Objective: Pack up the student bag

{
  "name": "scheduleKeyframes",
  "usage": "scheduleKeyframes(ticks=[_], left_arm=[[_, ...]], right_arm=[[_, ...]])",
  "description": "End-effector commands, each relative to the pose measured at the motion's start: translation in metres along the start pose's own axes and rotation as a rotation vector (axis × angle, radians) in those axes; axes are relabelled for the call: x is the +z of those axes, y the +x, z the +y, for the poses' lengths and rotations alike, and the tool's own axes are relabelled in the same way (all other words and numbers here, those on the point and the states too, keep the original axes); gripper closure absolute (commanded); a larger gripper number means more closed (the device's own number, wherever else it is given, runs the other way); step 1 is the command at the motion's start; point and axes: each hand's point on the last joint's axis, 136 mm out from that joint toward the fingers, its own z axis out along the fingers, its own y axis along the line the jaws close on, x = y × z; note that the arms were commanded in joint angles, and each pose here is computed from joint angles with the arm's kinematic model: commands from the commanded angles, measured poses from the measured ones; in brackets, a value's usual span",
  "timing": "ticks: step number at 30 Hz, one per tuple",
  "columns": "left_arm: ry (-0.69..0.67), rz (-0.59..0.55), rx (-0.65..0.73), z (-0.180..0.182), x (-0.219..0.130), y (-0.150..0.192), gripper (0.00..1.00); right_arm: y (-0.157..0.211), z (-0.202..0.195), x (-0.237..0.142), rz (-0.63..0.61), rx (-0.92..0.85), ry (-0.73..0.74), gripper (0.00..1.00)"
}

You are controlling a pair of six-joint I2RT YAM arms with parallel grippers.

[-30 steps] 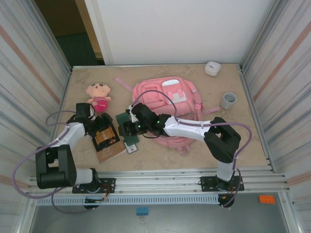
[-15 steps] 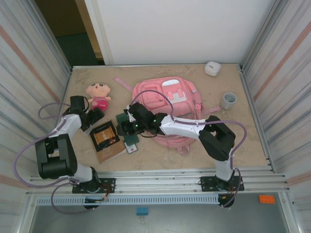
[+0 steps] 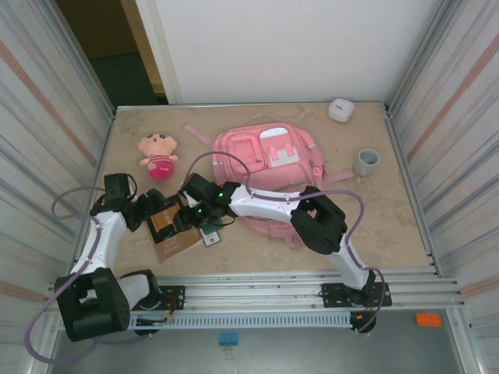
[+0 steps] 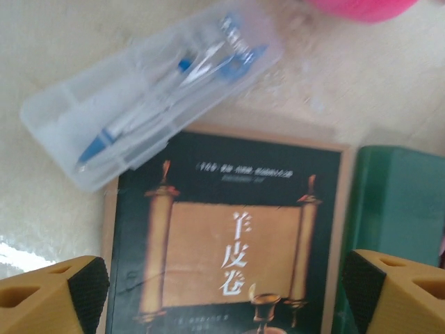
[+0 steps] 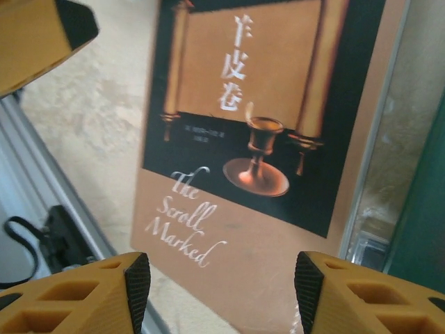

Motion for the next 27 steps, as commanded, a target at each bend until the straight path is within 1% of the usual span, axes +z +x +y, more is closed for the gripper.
scheduleKeyframes(ticks=[1,4,7,10,14,20,23,27], left_arm=[[0.006,0.061,-0.060,0.003,0.004,0.014,0.11],[0.002,0.045,-0.084,0.008,0.008,0.018,0.11],[-0.040,0.066,-0.089,0.018,0.012,0.025,0.11],[-0.096,0.061,-0.098,0.030,0.014,0.028,0.07],[-0.109,0.054,-0.103,0.036,0.017,0.032,0.07],[-0.065,0.124,-0.142,0.034,0.032,0.049,0.10],[-0.021,0.147,-0.143,0.028,0.034,0.055,0.12],[0.055,0.163,-0.157,0.015,0.031,0.058,0.14]], right_arm=[[0.006,-0.018,0.007,0.078,-0.011,0.104,0.41],[0.002,-0.024,0.012,0.098,-0.021,0.159,0.42],[0.003,-0.039,0.018,0.107,-0.022,0.221,0.42],[0.007,-0.046,0.023,0.144,-0.005,0.223,0.42],[0.013,-0.054,0.030,0.174,-0.004,0.243,0.42],[0.017,-0.059,0.038,0.202,-0.013,0.254,0.47],[0.017,-0.068,0.034,0.199,-0.024,0.305,0.47],[0.014,-0.090,0.016,0.180,-0.006,0.396,0.46]])
